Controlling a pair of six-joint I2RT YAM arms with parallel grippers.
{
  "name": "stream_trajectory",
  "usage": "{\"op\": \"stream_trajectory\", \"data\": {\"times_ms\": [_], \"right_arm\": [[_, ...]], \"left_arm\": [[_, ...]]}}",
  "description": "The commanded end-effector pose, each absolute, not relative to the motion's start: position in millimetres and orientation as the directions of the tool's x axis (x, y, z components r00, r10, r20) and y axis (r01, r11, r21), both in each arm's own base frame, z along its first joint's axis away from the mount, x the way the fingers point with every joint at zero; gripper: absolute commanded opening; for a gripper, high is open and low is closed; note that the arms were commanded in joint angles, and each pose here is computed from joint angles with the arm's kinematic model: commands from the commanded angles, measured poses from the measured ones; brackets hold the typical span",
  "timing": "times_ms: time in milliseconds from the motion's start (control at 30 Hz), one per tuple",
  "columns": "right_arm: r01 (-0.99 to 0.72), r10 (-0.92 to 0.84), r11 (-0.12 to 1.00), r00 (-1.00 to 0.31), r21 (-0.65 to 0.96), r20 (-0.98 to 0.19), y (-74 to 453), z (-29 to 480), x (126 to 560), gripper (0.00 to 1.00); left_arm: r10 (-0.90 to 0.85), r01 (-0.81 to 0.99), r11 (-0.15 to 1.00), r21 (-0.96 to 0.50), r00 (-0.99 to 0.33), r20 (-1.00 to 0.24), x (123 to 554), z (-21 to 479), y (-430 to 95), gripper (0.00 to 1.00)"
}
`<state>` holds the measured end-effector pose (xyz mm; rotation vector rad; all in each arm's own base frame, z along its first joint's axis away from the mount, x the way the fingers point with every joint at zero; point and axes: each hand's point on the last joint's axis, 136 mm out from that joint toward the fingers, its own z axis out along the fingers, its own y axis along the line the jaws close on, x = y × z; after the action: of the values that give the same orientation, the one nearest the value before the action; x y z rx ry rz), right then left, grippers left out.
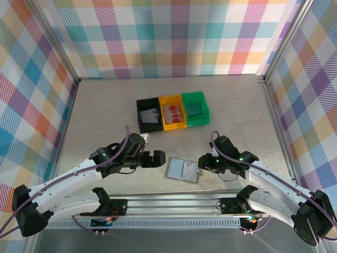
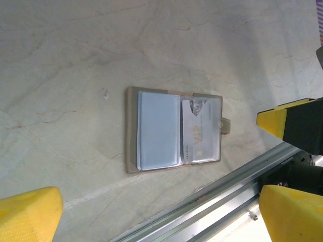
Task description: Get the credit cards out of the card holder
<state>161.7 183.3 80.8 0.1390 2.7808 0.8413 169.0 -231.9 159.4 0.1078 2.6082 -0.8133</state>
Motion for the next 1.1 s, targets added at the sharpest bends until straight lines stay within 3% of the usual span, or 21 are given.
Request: {"op": "stream_trajectory", "data": {"times_ms": [0, 1067], "right_arm": [[0.029, 0.174, 0.818, -0.964, 0.575, -0.199, 188.4, 80.2, 166.1, 0.33], [0.156, 0.229, 0.866, -0.968, 0.475, -0.099, 180.2, 39.1, 162.3, 0.23]], "left_arm": [[-0.063, 0.183, 0.801, -0.570, -0.921, -0.384, 168.4, 159.2, -248.3, 0.99], [-0.047, 0.144, 0.775, -0.616, -0.958, -0.284, 169.2, 118.0, -318.6, 0.87]]}}
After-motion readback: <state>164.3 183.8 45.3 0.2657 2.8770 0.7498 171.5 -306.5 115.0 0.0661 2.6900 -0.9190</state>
